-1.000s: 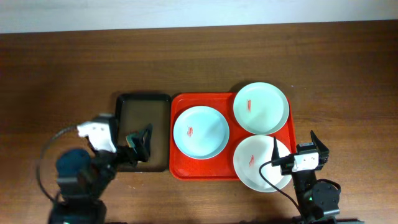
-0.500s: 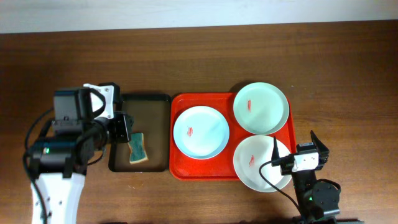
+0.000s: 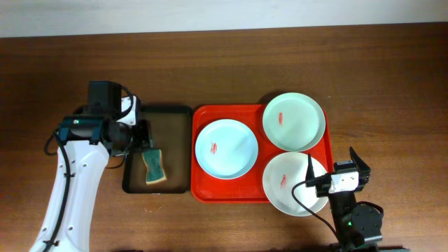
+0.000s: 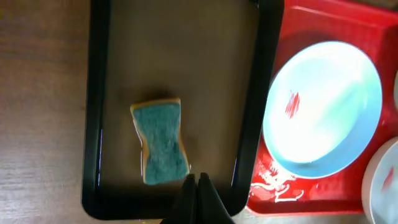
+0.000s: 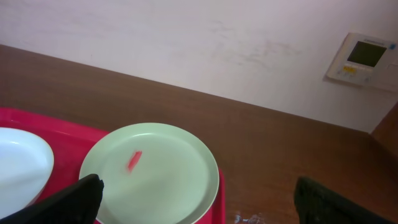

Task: Clean dirty plates on tray and stack at the side
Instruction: 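Lower the left gripper and grasp the green sponge, then lift the sponge with the left gripper above the black tray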

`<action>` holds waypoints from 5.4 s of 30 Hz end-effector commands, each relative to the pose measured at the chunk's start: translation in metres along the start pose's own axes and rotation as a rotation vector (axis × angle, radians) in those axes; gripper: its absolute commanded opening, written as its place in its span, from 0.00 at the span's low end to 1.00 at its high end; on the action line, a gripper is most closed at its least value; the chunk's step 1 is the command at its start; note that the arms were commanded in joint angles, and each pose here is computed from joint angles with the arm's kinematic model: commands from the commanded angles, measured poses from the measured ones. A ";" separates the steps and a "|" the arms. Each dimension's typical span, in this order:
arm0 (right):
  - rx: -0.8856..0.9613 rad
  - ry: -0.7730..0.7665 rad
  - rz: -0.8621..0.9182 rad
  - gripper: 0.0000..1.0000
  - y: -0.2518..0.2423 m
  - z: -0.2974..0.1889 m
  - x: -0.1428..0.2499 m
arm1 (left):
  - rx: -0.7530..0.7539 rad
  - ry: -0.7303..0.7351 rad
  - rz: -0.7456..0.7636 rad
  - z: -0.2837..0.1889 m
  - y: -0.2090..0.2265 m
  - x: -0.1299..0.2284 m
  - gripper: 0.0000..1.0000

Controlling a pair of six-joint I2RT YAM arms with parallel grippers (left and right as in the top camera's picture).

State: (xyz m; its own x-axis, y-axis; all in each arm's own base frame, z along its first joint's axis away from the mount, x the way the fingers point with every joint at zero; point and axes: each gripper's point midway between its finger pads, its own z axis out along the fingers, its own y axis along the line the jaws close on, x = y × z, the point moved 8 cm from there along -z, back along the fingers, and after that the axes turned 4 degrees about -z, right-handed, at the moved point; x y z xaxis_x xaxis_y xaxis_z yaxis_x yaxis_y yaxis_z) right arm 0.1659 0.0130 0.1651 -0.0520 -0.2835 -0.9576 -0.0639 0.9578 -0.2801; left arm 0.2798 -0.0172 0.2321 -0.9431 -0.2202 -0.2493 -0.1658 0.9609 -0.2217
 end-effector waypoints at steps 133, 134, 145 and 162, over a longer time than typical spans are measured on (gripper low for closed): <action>0.005 0.009 0.004 0.98 0.000 0.000 0.003 | -0.152 0.135 -0.020 0.133 0.007 0.052 0.00; 0.005 0.009 0.004 0.98 0.000 0.000 0.003 | -0.137 0.118 0.011 0.127 0.003 0.043 0.00; 0.005 0.009 0.004 0.98 0.000 0.000 0.003 | -0.081 -0.030 0.103 0.080 -0.024 -0.006 0.00; 0.005 0.009 0.004 0.98 0.000 0.000 0.003 | -0.180 -0.037 0.100 0.110 -0.007 0.003 0.00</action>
State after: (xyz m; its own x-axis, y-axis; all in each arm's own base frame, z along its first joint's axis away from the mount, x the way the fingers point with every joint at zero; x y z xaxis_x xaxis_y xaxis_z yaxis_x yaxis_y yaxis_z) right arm 0.1659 0.0130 0.1651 -0.0520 -0.2831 -0.9577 -0.0639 0.9580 -0.2797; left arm 0.3083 -0.0451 0.1381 -0.9423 -0.1476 -0.3006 -0.1331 0.9888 -0.0681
